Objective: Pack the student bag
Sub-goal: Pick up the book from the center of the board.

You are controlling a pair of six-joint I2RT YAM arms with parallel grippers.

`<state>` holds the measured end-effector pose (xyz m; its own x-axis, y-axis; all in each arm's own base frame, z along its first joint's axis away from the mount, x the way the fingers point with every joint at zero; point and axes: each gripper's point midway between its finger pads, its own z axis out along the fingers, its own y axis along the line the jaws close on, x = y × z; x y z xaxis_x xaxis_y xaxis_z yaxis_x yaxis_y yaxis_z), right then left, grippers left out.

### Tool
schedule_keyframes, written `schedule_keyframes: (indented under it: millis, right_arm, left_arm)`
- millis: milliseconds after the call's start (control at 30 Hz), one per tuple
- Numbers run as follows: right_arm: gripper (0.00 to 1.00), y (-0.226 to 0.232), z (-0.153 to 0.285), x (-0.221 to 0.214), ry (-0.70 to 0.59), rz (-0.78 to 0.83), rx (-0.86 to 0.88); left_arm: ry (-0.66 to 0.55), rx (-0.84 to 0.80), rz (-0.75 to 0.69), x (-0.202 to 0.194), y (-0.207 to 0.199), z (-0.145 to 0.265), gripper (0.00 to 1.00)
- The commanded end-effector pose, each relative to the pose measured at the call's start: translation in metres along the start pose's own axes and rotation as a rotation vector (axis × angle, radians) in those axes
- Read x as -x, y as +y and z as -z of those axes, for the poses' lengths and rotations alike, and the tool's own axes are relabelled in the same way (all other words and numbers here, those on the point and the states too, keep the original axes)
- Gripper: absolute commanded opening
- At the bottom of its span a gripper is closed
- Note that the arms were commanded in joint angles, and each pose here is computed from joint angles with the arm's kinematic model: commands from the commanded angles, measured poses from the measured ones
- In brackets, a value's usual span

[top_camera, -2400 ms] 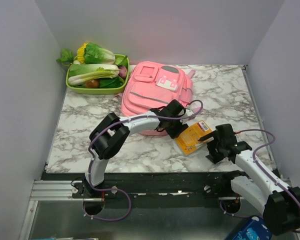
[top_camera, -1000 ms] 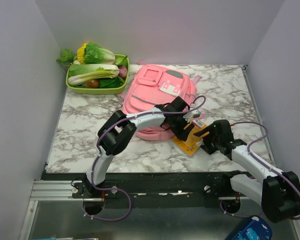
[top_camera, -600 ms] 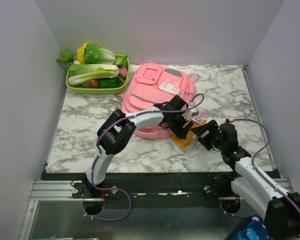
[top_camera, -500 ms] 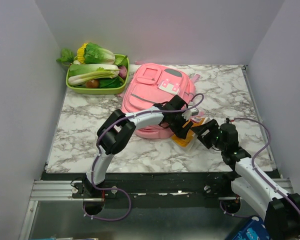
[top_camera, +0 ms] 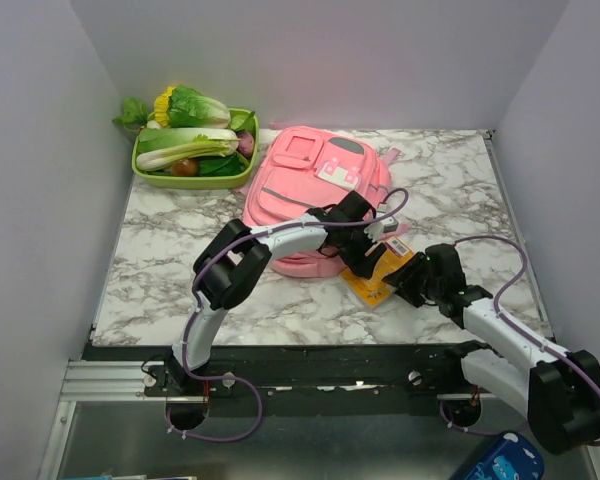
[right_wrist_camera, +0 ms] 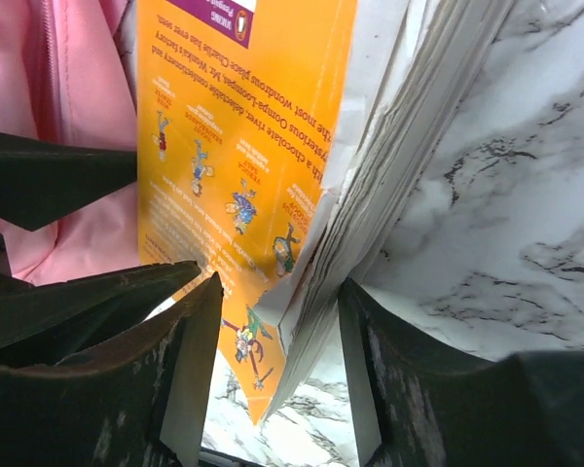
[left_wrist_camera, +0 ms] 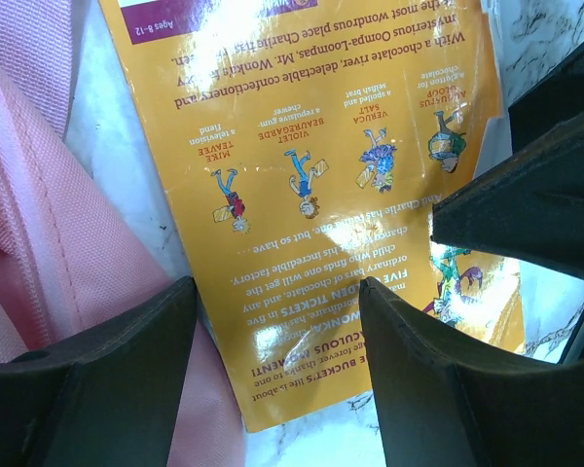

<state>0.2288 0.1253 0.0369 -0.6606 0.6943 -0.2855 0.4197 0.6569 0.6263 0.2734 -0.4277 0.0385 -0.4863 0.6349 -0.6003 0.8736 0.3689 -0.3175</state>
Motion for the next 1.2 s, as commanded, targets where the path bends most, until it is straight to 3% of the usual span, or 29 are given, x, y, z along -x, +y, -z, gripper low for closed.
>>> schedule_keyframes:
  millis: [0,67,167,433,533,600,667,733,800,933,1167]
  right_arm:
    - [0.54,0.017,0.004,0.011,-0.04,0.038,0.031]
    - [0.42,0.016,0.004,0.013,-0.053,0.037,0.027]
    - [0.32,0.014,0.004,0.013,-0.063,0.029,0.023]
    - [0.22,0.021,0.004,0.018,-0.095,0.027,0.071]
    - [0.1,0.023,0.006,0.02,-0.1,0.043,0.068]
    - [0.01,0.024,0.008,0.023,-0.112,0.05,0.061]
    - [0.01,0.021,0.012,0.024,-0.121,0.054,0.05]
    - [0.01,0.019,0.015,0.028,-0.146,0.052,0.035]
    - [0.01,0.021,0.02,0.033,-0.172,0.046,0.045]
    - [0.01,0.02,0.026,0.037,-0.197,0.037,0.032]
    - [0.01,0.014,0.026,0.032,-0.184,0.027,0.025]
  left_arm:
    - [0.05,-0.044,0.019,-0.02,-0.012,-0.005,0.74]
    - [0.048,-0.042,0.018,-0.019,-0.013,-0.004,0.74]
    - [0.035,-0.049,0.012,-0.013,-0.017,0.002,0.74]
    - [0.017,-0.079,0.004,-0.005,-0.026,0.011,0.74]
    - [0.035,-0.082,0.013,-0.003,-0.029,0.019,0.75]
    - [-0.004,-0.084,-0.027,0.019,-0.034,0.04,0.8]
    - [-0.031,-0.066,-0.04,0.037,-0.03,0.066,0.85]
    - [-0.046,-0.048,-0.074,0.047,-0.026,0.1,0.99]
    - [-0.079,-0.025,-0.114,0.063,-0.022,0.13,0.99]
    - [-0.022,0.081,-0.21,0.051,0.013,0.173,0.99]
    - [0.137,0.31,-0.343,-0.006,0.092,0.217,0.99]
